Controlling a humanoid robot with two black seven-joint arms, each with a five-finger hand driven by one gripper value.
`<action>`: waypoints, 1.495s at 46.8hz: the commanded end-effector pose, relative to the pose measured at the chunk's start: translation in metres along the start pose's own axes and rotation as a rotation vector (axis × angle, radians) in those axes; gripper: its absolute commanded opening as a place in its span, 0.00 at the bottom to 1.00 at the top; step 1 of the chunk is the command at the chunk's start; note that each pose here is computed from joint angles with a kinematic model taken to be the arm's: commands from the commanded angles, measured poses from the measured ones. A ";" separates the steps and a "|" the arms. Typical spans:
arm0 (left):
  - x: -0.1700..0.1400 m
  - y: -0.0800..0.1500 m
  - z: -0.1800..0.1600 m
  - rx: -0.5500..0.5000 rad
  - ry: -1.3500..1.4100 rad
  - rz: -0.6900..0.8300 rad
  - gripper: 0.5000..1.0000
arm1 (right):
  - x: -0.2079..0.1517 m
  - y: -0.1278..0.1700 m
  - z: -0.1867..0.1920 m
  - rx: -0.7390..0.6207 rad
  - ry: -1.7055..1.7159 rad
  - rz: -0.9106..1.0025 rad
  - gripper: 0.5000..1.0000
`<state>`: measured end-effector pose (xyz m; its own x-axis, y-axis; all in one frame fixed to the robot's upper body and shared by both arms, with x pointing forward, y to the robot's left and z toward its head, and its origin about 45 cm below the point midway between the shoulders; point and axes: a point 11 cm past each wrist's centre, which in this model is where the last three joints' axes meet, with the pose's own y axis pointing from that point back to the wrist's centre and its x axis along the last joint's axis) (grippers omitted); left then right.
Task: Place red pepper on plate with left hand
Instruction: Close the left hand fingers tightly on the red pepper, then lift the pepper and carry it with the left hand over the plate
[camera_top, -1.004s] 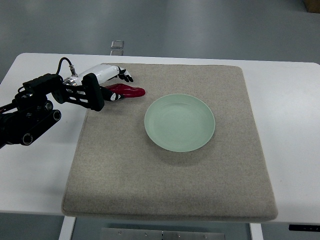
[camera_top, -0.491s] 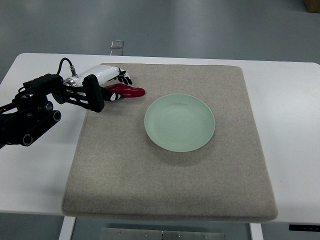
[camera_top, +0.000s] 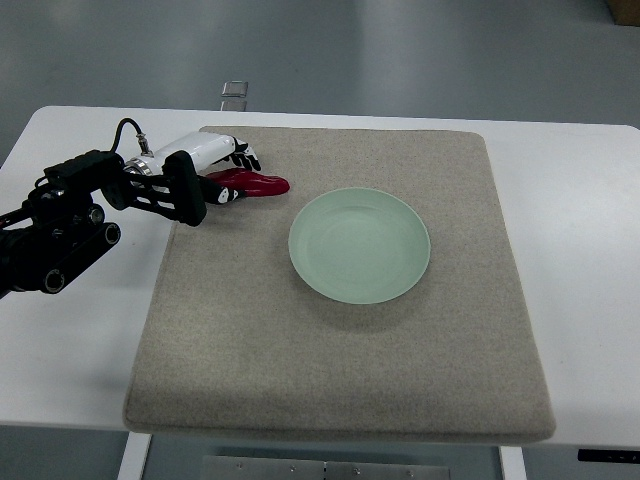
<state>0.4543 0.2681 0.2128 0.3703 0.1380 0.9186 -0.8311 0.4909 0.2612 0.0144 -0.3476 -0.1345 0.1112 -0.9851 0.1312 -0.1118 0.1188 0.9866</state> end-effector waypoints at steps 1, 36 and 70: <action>0.001 0.000 0.000 -0.002 -0.001 0.002 0.30 | 0.000 0.000 0.000 0.000 0.000 -0.001 0.86; 0.004 -0.002 0.005 -0.010 0.004 0.065 0.00 | 0.000 0.000 0.000 0.000 0.000 -0.001 0.86; 0.044 -0.014 0.114 -0.322 -0.020 0.167 0.00 | 0.000 0.000 0.000 0.000 0.000 0.001 0.86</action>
<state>0.4407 0.1847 0.2753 0.2320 0.2259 0.9461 -0.7379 0.6746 0.0199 0.0143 -0.3476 -0.1345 0.1111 -0.9851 0.1312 -0.1118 0.1188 0.9866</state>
